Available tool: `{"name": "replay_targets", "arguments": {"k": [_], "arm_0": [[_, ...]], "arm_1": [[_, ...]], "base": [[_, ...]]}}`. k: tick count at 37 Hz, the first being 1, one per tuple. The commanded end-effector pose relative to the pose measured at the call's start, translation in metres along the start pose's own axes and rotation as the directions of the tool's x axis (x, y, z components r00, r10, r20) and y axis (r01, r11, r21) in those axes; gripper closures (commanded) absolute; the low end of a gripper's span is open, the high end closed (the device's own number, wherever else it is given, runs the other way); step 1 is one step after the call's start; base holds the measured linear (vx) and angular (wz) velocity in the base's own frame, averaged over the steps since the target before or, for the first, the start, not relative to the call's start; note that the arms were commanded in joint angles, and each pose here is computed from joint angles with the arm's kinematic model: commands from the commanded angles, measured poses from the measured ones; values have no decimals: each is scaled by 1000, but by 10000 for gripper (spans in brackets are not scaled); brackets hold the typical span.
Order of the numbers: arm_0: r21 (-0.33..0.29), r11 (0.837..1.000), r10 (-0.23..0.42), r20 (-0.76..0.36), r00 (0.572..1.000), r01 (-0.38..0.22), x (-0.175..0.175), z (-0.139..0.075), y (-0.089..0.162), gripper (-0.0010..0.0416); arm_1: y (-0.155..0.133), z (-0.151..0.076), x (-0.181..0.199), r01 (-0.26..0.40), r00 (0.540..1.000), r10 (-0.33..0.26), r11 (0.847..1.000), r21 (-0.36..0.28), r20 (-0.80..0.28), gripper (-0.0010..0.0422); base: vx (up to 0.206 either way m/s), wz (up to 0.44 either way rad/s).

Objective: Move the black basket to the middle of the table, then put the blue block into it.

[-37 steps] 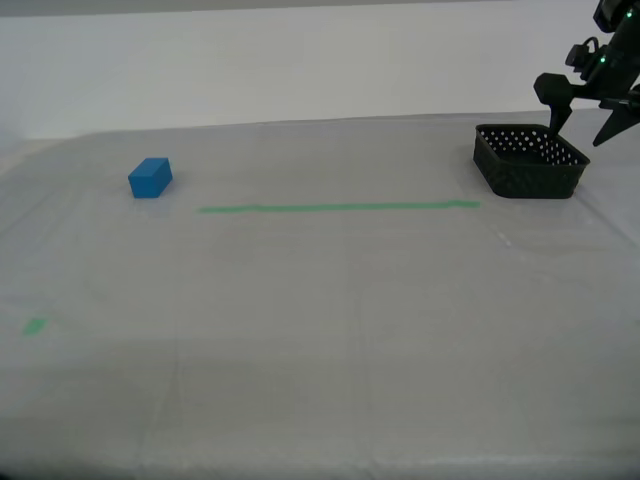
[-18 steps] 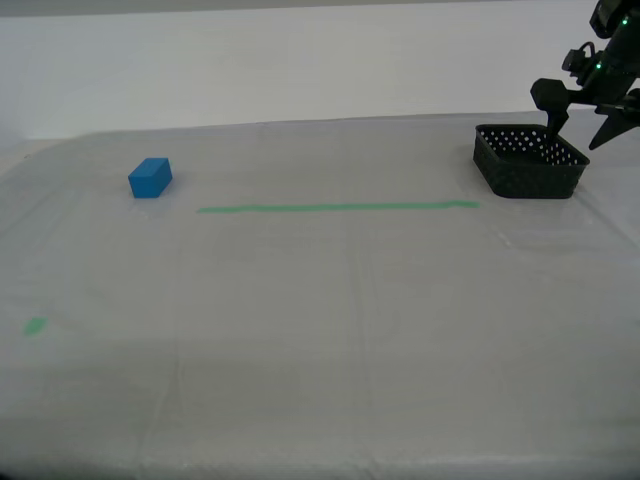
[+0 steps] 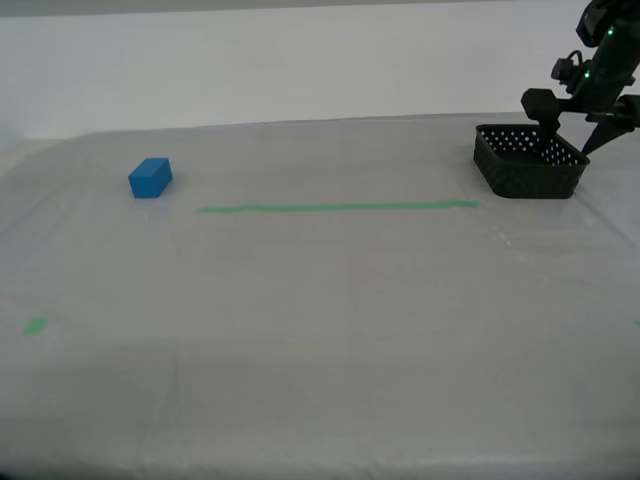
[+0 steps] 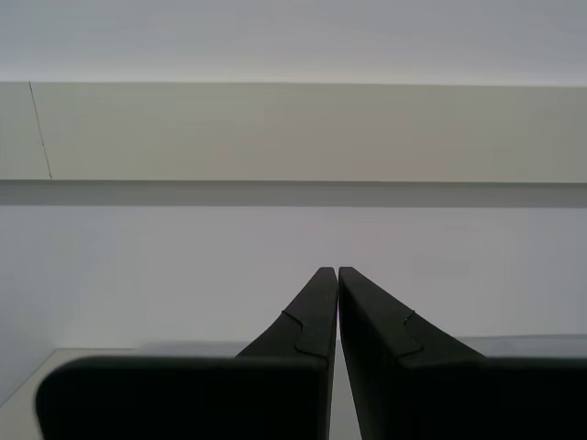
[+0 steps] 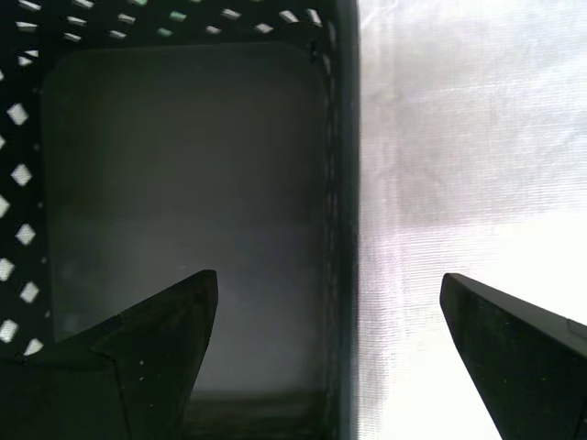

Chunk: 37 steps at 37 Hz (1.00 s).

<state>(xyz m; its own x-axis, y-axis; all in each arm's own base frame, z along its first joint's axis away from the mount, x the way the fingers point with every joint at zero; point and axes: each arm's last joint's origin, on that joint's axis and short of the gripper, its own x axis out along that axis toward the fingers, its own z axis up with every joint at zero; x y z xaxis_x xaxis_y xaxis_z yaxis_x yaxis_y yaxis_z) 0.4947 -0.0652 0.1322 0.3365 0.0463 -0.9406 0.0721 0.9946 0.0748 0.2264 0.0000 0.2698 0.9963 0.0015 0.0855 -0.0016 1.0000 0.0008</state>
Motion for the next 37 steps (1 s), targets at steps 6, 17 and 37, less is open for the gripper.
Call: {"name": "replay_targets", "arguments": {"k": [6,17,37], "arm_0": [[-4,1000,-10,6,1000,10,8,-4,-1,65],[-4,1000,-12,17,1000,12,8,-3,-1,89],[-2,1000,-29,-9,1000,29,18,-13,-2,146]], "arm_1": [[0,1,0,-1,1000,1,1000,-1,6,412],[0,1,0,-1,1000,1,1000,-1,6,412],[0,1,0,-1,1000,1,1000,-1,6,412]], "base": [[0,0],[0,0],[0,0]]}}
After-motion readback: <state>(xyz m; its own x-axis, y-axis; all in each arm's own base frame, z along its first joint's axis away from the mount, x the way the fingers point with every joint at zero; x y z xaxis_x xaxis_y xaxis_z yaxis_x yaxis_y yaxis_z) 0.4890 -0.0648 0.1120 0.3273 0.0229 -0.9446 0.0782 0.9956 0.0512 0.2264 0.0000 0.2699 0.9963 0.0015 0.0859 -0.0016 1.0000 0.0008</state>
